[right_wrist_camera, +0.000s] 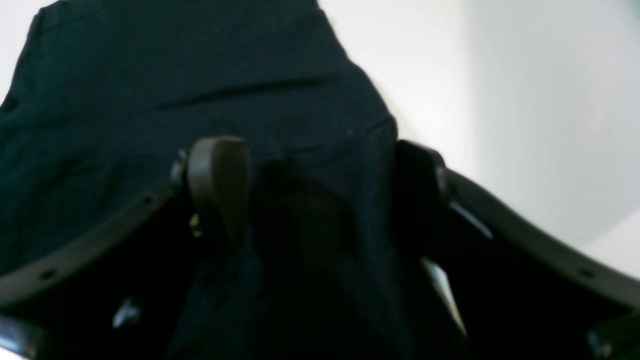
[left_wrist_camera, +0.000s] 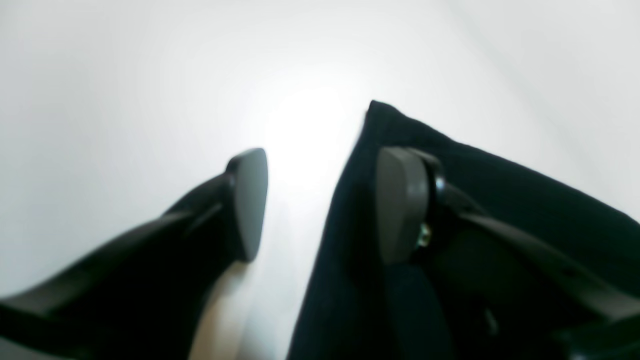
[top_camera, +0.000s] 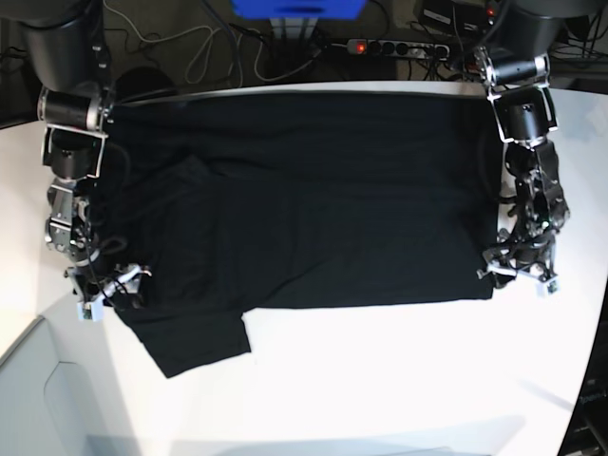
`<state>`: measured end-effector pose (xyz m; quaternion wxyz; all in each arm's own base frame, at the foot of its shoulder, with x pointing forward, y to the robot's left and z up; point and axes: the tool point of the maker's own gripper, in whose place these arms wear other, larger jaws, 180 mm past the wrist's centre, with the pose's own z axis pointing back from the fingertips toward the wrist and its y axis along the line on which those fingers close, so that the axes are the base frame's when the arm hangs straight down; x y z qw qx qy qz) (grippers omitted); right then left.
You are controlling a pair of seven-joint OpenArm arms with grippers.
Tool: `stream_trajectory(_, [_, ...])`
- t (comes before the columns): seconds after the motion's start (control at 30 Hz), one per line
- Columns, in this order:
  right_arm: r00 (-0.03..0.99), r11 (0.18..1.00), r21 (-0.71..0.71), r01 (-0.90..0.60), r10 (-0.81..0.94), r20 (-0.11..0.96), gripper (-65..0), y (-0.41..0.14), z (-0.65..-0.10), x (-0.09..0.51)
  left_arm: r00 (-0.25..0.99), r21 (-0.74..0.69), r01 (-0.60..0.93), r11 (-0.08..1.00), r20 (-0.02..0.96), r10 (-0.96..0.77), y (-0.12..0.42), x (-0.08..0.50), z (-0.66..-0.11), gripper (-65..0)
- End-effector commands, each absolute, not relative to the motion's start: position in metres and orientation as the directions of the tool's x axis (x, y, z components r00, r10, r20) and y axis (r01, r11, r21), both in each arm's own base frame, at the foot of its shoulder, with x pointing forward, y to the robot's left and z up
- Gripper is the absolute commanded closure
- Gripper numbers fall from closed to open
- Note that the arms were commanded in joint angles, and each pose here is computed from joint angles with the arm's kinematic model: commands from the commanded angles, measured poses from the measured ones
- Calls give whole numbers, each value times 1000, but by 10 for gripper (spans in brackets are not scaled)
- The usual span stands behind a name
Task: Fold the T-shirt properly
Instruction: 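Reach both grippers down to the shirt's hem corners, then grasp the hem corners with both grippers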
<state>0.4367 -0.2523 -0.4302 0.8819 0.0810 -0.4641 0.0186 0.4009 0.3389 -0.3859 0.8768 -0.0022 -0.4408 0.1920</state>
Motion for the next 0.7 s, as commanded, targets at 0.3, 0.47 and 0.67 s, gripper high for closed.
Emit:
stream_trajectory(0.3, [650,988,107,-115,-7,760,-426,-254,-450,419,553,-108,-254,961,799,236,319,419,-409,-333])
stream_trajectory(0.47, [652,988,105,-113,-6,759,-424,-256,-450,419,595,-110,-299,948,755,275,328,415,-428,-328])
stream_trajectory(0.67, [654,988,106,-114,-6,756,-364,-255,-451,418,609,-108,-306,946,742,282,329,413,-433,-259])
